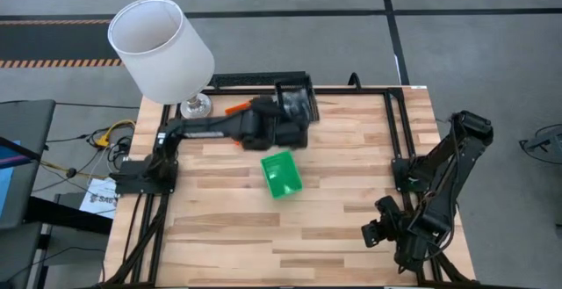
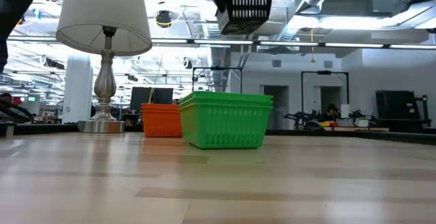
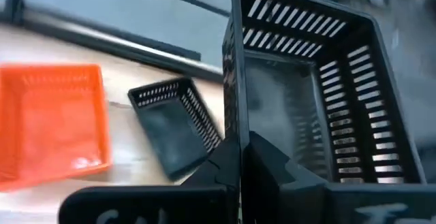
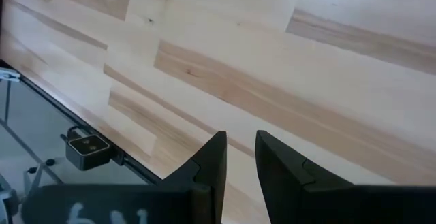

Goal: Stack baskets by color
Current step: Stack the black bin on top of the stacked black bins

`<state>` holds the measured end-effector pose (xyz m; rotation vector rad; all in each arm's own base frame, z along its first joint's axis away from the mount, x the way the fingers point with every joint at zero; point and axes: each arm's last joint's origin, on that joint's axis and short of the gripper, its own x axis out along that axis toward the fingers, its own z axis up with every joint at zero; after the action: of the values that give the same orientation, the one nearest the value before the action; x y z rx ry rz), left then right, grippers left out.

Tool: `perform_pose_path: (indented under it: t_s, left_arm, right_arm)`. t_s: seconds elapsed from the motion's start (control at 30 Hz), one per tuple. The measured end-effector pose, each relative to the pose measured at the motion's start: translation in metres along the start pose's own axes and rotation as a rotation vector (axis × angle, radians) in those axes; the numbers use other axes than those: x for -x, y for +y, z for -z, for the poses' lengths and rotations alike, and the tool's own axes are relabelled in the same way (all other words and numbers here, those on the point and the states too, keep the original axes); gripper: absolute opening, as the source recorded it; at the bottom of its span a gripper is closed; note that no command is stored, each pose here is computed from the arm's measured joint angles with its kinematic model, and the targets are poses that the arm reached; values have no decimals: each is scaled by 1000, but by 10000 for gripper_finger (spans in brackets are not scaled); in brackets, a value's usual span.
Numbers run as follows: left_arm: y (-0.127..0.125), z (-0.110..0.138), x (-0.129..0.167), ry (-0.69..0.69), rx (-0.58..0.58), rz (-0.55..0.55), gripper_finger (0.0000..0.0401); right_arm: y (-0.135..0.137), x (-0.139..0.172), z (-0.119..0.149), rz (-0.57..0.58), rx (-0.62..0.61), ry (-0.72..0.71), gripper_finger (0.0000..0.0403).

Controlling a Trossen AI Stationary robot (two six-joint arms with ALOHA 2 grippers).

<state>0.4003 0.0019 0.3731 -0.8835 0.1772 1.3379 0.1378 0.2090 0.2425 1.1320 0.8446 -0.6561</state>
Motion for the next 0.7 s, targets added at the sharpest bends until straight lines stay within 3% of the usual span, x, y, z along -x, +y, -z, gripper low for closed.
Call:
perform_pose_path:
  t_s: [0.1,0.17,0.3,0.4,0.57,0.7]
  left_arm:
    - [-6,-8,-25,-32,238,-1,0]
    - [-10,-8,-44,-35,322,0,0]
    - [-19,-8,-77,-1,341,15,0]
    - [-17,2,-104,-15,282,-43,0]
    - [-8,17,-133,33,384,-163,0]
    - [-2,35,-158,55,367,-237,0]
  right_arm:
    - [1,-1,-1,1,-5,-3,102]
    - [1,-1,-1,1,-5,-3,102]
    - [1,-1,-1,1,-5,-2,102]
    - [1,-1,-1,2,-4,-3,102]
    - [0,-1,-2,9,3,-8,102]
    - [0,-1,-2,12,6,-11,102]
